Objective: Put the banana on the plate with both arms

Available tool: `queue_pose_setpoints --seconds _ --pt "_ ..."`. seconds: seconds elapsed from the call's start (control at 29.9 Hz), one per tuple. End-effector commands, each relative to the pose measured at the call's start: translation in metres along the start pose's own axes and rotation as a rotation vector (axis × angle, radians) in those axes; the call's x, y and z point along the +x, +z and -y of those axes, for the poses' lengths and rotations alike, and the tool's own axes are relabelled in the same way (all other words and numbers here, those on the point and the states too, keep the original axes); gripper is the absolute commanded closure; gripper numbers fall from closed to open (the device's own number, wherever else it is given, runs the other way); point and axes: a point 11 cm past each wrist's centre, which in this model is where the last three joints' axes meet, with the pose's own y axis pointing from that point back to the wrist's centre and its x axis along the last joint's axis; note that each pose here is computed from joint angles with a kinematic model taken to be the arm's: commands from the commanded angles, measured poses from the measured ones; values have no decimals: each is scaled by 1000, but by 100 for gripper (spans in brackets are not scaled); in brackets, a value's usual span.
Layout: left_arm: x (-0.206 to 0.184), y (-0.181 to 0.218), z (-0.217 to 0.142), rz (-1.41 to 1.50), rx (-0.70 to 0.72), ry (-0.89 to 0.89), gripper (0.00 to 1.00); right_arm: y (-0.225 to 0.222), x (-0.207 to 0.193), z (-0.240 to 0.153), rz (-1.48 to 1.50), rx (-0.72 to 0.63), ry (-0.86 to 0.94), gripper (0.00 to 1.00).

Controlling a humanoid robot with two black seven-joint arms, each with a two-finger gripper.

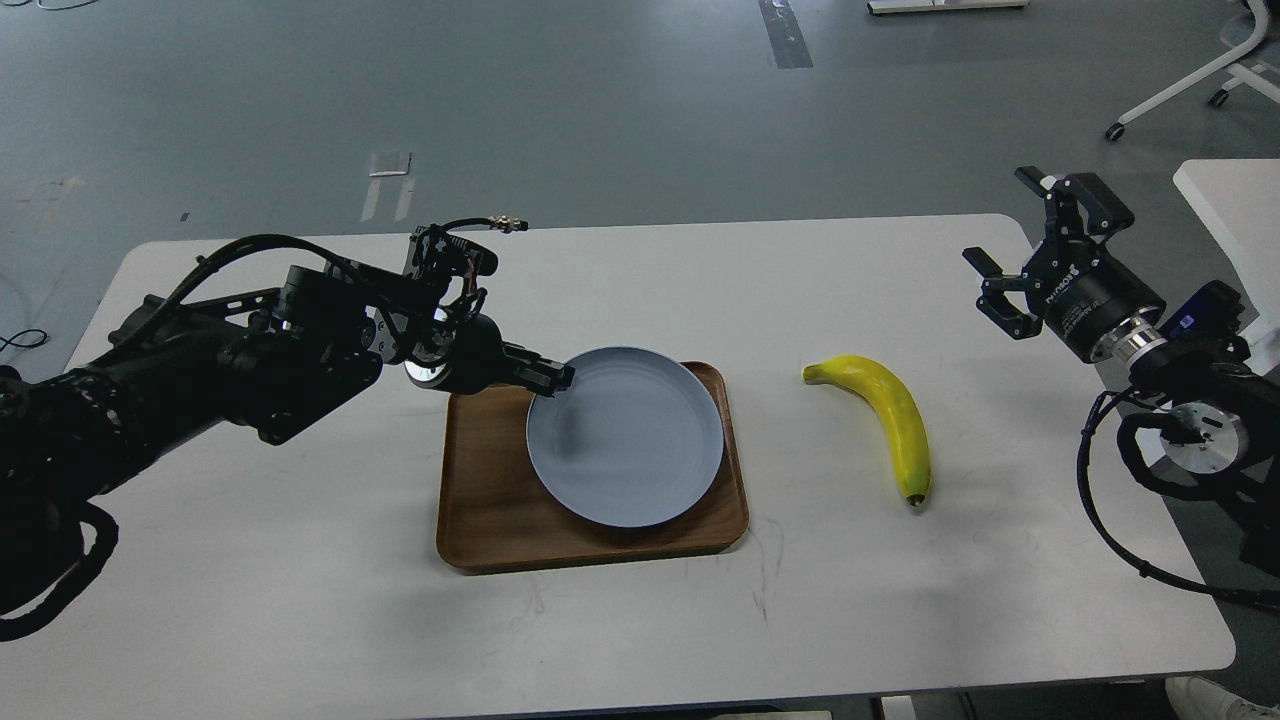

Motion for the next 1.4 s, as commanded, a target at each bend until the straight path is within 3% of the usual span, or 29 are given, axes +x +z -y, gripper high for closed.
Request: queue_pose_setpoints --seconds 0.0,0.3,0.43,0.47,0.53,0.77,1.1,1.37 --pt "-6 -3 2 -10 6 -6 100 0 0 0 1 0 -1 0" --pt "-13 -6 3 -20 8 -17 100 2 0 -1 2 -2 1 0" --pt "-12 -5 3 -17 6 -17 52 2 0 -1 2 -2 1 0" --pt "-12 -6 3 -18 8 -17 45 2 0 -1 2 -2 1 0" --pt "-11 -6 2 -16 9 -19 3 2 0 -1 2 -2 1 0" --pt "14 -12 -20 -103 -14 74 1 2 1 -1 2 -3 3 0" --pt "52 -37 -79 -755 -310 490 1 2 0 -1 3 -4 1 0" --pt "6 -104 -127 -1174 -408 786 1 4 1 -3 3 -9 4 0"
